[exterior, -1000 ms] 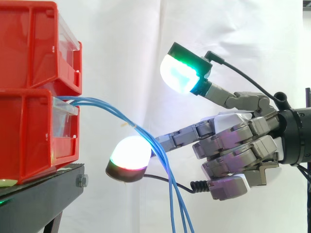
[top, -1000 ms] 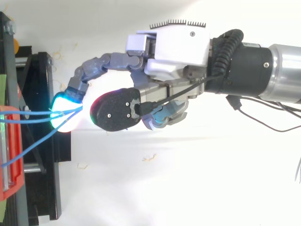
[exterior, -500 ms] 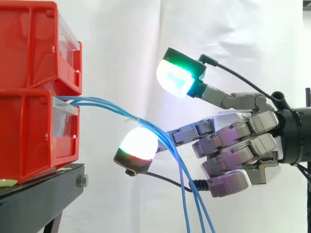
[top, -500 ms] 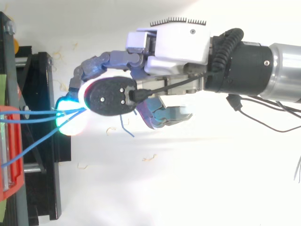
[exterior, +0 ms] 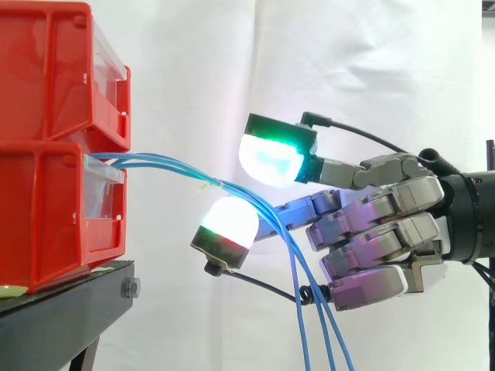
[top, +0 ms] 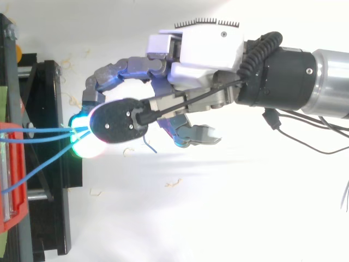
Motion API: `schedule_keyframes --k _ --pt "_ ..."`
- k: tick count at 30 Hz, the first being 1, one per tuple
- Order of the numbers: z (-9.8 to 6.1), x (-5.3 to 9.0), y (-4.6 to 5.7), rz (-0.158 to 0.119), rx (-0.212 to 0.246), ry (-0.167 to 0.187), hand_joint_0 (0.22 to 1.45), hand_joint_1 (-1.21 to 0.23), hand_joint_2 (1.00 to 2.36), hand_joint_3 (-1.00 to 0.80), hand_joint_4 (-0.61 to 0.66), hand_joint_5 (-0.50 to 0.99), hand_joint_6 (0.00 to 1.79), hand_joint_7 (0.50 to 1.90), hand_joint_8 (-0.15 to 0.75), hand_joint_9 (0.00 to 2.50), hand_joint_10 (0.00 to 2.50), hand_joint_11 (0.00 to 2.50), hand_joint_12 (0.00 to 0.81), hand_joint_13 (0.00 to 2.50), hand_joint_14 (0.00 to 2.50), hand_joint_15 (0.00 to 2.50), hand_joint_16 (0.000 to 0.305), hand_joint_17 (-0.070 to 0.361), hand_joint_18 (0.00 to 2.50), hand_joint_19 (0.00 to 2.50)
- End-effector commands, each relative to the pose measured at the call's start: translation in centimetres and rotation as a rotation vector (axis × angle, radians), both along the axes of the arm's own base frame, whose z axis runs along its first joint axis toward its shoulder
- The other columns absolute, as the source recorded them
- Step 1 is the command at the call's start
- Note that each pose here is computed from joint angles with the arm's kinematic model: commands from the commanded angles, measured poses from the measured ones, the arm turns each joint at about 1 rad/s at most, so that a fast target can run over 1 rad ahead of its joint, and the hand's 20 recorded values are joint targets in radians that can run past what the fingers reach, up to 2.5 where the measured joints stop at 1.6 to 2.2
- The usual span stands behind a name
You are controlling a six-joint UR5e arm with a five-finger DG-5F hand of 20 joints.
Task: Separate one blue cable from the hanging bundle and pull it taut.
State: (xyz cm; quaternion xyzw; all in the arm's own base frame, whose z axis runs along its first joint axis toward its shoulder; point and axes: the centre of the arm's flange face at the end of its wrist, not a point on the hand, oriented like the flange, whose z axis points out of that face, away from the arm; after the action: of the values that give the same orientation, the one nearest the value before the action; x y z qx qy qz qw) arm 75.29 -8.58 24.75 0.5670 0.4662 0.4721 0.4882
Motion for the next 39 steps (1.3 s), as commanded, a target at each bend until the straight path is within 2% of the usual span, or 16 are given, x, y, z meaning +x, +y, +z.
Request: schedule_keyframes --k 1,9,11,13,15,17,19,21,24,25,28,38,39 --pt "0.0 0.0 0.0 0.003 0.005 0.0 0.69 -0.57 1.0 -0.5 0.15 0.12 0.51 1.08 0.129 2.22 0.04 1.0 0.274 1.99 0.02 1.5 0.047 0.105 1.56 0.89" --pt "0.0 0.0 -0.1 0.001 0.005 0.0 0.71 -0.61 1.0 -0.5 0.14 0.12 0.5 1.09 0.123 2.23 0.04 1.03 0.279 1.99 0.02 1.51 0.046 0.105 1.57 0.91" --pt "0.1 0.0 -0.2 0.0 0.003 -0.001 0.65 -0.57 1.0 -0.5 0.14 0.12 0.5 1.11 0.128 2.23 0.04 1.0 0.293 1.99 0.02 1.51 0.048 0.109 1.55 0.9" --pt "0.1 0.0 -0.2 0.0 0.003 -0.001 0.49 -0.49 1.0 -0.5 0.18 0.12 0.51 1.11 0.165 2.23 0.03 0.9 0.335 2.01 0.02 1.43 0.061 0.138 1.62 0.83" --pt "0.1 -0.1 -0.4 -0.005 0.003 -0.001 0.43 -0.38 1.0 -0.5 0.19 0.12 0.51 1.1 0.179 2.26 0.03 0.83 0.369 2.04 0.02 1.39 0.07 0.156 1.7 0.77" --pt "0.0 0.0 -0.4 -0.008 0.006 0.0 0.42 -0.29 1.0 -0.5 0.19 0.12 0.51 1.1 0.186 2.26 0.03 0.78 0.382 2.04 0.02 1.36 0.072 0.162 1.71 0.76" --pt "0.0 -0.1 -0.6 -0.027 0.004 -0.001 0.48 -0.2 1.0 -0.5 0.14 0.13 0.5 1.13 0.143 2.25 0.03 0.75 0.348 2.0 0.02 1.36 0.065 0.147 1.62 0.8" --pt "-0.1 -0.1 -0.9 -0.048 0.003 -0.001 0.55 -0.27 1.0 -0.5 0.13 0.13 0.5 1.15 0.111 2.23 0.03 0.76 0.303 1.96 0.02 1.38 0.056 0.127 1.53 0.87" --pt "0.0 -0.2 -1.3 -0.077 -0.001 -0.002 0.66 -0.44 1.0 -0.5 0.14 0.13 0.5 1.15 0.09 2.23 0.03 0.77 0.304 1.94 0.02 1.37 0.05 0.113 1.5 0.91" --pt "0.1 -0.2 -1.3 -0.082 -0.001 -0.004 0.71 -0.54 1.0 -0.5 0.15 0.13 0.5 1.14 0.083 2.24 0.03 0.77 0.299 1.94 0.02 1.35 0.049 0.111 1.51 0.92" --pt "0.0 -0.2 -1.4 -0.094 -0.002 -0.001 0.74 -0.64 1.01 -0.4 0.16 0.14 0.5 1.14 0.101 2.25 0.03 0.78 0.313 1.94 0.02 1.36 0.049 0.111 1.53 0.92" --pt "0.1 -0.2 -1.6 -0.102 -0.001 -0.004 0.75 -0.69 1.02 -0.29 0.15 0.14 0.5 1.14 0.133 2.24 0.03 0.81 0.328 1.95 0.02 1.35 0.047 0.106 1.53 0.94" --pt "0.0 -0.2 -1.7 -0.111 -0.002 -0.003 0.75 -0.69 1.02 -0.27 0.13 0.14 0.51 1.15 0.145 2.23 0.03 0.82 0.315 1.94 0.02 1.36 0.048 0.107 1.52 0.94"
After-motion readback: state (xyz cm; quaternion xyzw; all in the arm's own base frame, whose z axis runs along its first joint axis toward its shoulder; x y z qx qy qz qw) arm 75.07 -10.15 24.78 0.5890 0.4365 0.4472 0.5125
